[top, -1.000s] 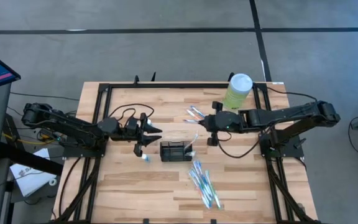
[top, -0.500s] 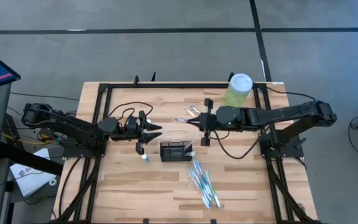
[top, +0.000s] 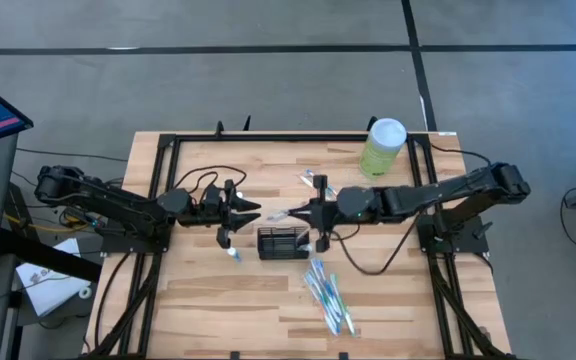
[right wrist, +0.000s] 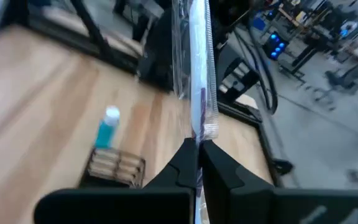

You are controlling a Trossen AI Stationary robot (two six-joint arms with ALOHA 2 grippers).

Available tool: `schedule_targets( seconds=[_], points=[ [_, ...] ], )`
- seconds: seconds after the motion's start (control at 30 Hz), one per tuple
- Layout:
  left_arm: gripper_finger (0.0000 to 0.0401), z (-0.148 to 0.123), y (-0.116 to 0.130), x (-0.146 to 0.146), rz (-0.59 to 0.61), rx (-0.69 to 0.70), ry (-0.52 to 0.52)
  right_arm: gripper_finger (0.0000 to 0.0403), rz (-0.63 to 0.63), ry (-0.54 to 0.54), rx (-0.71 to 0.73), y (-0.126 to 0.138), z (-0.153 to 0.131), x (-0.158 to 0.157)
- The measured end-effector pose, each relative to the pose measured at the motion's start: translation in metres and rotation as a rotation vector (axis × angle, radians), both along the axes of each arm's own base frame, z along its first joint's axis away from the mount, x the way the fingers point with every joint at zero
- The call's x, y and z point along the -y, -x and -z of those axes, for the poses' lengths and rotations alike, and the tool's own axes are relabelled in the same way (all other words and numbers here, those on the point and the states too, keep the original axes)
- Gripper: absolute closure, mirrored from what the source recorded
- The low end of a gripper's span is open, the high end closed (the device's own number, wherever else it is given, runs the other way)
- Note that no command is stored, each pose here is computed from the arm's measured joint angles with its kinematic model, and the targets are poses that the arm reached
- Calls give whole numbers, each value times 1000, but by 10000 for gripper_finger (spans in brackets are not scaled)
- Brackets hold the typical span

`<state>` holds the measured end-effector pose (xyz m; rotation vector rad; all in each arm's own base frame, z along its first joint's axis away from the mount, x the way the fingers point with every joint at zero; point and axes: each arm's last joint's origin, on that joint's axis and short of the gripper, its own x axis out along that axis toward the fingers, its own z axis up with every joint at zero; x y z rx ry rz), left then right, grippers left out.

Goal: Pick & Place toothbrushing station
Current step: Put the purple toothbrush into the mesh

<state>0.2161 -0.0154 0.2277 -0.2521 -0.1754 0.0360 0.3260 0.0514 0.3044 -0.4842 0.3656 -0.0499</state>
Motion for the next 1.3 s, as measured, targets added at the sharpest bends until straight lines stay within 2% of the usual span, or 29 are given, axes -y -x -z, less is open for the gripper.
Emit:
schedule_targets(
  seconds=[0.13, 0.33, 0.6, 0.73, 0.9, 1.1, 1.3],
  points=[
    [289, -1, 0, 0, 16, 12, 65, 403, 33, 151, -23, -3, 6, -12],
    [289, -1, 0, 1, 70, 19, 138, 403, 113, 433, -108, -9, 24, -29],
    [289, -2, 0, 2, 111, 21, 203, 403, 281, 916, -269, -26, 52, -45],
    [289, -1, 0, 2, 114, 21, 222, 403, 333, 1099, -357, -38, 66, -47],
    [289, -1, 0, 2, 115, 20, 230, 403, 341, 1186, -372, -45, 67, -49],
    [289, -1, 0, 2, 114, 11, 230, 403, 340, 1199, -340, -50, 47, -59],
    [289, -1, 0, -1, 148, 10, 272, 403, 271, 1281, -384, -51, 37, -69]
  ],
)
